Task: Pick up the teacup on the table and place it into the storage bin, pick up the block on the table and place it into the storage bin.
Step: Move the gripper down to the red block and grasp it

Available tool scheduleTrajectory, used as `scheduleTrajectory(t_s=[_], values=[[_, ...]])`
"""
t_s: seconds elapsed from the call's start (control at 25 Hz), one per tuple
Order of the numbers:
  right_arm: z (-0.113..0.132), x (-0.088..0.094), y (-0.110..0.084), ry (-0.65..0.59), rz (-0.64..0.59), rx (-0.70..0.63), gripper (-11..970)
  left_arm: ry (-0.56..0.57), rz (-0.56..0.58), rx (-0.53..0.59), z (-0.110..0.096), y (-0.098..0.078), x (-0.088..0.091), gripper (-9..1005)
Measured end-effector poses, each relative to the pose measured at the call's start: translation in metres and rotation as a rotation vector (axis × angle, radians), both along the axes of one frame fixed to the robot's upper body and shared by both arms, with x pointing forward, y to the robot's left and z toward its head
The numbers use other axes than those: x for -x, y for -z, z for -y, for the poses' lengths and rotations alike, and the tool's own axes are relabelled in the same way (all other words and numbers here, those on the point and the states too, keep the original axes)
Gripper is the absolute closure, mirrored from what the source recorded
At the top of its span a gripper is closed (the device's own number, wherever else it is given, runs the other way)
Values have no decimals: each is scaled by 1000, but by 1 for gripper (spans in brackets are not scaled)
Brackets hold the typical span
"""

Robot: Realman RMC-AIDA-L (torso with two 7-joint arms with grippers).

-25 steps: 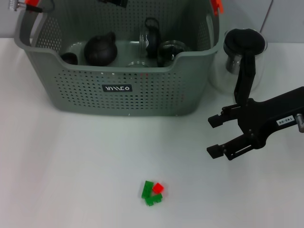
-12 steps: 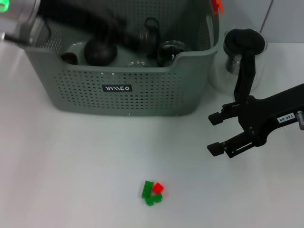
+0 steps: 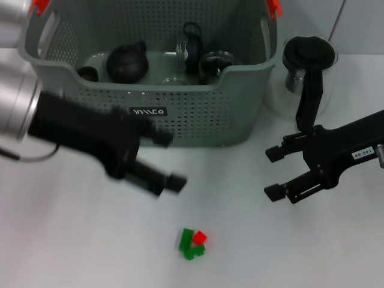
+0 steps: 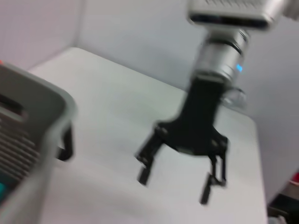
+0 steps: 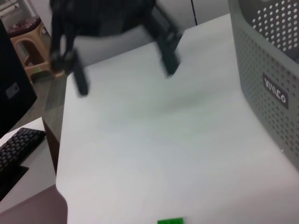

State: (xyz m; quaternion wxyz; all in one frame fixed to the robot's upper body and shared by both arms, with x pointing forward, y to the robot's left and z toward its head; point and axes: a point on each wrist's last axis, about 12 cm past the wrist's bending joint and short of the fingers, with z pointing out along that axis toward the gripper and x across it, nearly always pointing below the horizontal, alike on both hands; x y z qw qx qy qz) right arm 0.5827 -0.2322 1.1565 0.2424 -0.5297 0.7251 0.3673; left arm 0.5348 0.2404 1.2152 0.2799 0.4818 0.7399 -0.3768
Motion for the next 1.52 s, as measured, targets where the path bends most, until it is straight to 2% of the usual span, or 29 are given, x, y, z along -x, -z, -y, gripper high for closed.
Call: scheduleTrajectory(t_s=[0.16, 0.28, 0.56, 0.68, 1.04, 1.52], values=[[-11, 2, 2, -40, -13, 19, 14, 74, 9, 3, -12, 31, 17, 31], [-31, 4, 5, -99, -22, 46, 14, 68, 8, 5, -18, 38, 20, 31], [-85, 5, 18, -218, -9, 171, 14, -29, -1, 35, -50, 61, 23, 30], [-93, 4, 21, -233, -19, 199, 14, -43, -25, 48, -58, 68, 25, 30], [-114, -2, 32, -208, 50, 251, 14, -29, -54, 29, -54, 75, 27, 31], [-138, 5, 58, -204, 119, 270, 15, -3, -51, 33, -45, 72, 20, 31]])
